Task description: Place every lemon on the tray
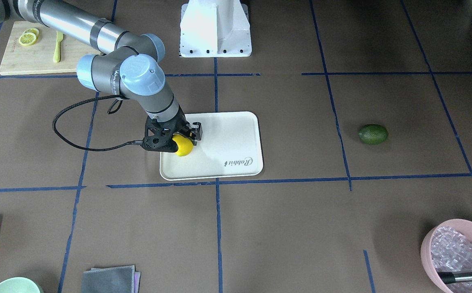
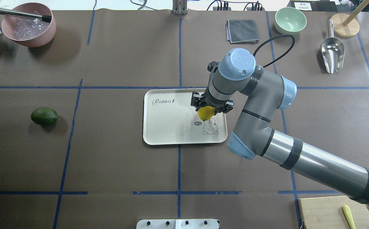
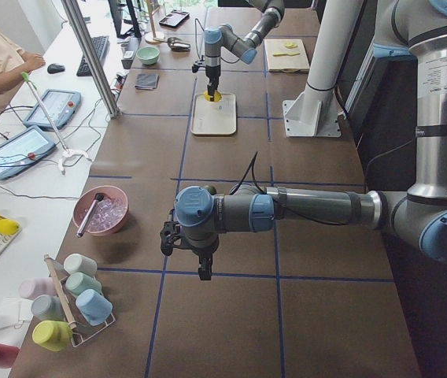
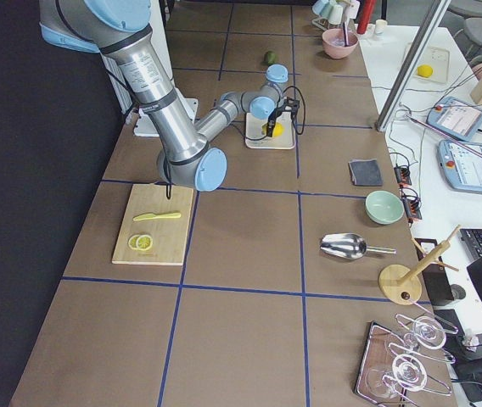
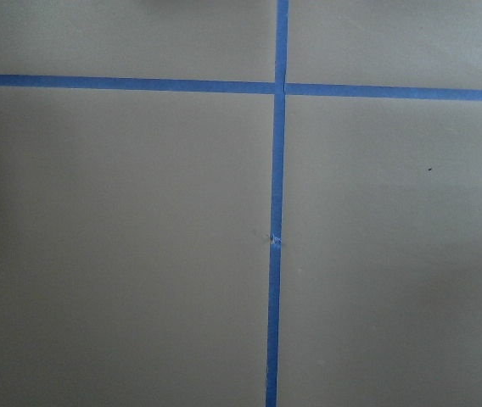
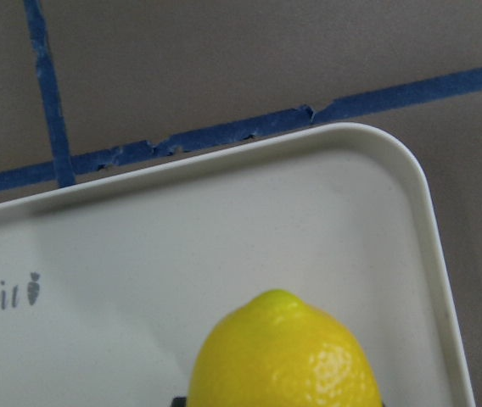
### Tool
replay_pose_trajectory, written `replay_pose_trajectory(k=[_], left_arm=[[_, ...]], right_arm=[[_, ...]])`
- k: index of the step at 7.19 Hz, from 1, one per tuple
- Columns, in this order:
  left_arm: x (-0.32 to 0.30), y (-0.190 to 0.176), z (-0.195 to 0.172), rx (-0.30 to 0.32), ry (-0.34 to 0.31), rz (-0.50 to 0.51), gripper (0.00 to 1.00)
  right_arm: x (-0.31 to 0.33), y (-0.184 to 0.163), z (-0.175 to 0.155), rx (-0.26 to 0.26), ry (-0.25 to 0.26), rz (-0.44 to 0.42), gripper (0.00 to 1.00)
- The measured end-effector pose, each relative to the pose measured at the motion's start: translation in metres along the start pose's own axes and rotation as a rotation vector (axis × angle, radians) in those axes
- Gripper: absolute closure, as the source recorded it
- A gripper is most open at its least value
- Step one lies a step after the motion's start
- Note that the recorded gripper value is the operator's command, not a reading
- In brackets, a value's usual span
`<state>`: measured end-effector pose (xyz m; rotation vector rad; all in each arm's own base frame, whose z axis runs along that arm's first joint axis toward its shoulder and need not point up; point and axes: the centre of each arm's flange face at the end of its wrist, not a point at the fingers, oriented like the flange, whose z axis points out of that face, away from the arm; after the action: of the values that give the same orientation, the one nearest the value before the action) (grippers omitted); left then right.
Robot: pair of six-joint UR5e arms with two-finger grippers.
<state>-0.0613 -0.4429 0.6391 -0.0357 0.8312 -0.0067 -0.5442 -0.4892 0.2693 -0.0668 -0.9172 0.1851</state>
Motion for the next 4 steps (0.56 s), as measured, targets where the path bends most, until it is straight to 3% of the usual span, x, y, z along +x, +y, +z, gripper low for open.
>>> replay_pose_trajectory(k=[1, 2, 3, 4], left_arm=[[0.0014, 0.0001, -0.0013, 0.003, 0.000, 0.003, 0.00], [0.0027, 0.0000, -0.0024, 0.005, 0.000, 0.005, 0.00], [0.0031, 0.0000, -0.0028, 0.006, 0.000, 0.006, 0.00], [0.0033, 0.0000, -0.0030, 0.006, 0.000, 0.006, 0.00]], right_arm=[[-0.0018, 0.0011, 0.0044, -0.004, 0.006, -0.001, 0.26], [-0.0019, 0.0021, 0.0072, -0.007, 0.010, -0.002, 0.17], [-0.0012, 0.0032, 0.0092, -0.009, 0.013, -0.002, 0.01], [-0.0004, 0.0043, 0.0106, -0.011, 0.015, -0.002, 0.01]])
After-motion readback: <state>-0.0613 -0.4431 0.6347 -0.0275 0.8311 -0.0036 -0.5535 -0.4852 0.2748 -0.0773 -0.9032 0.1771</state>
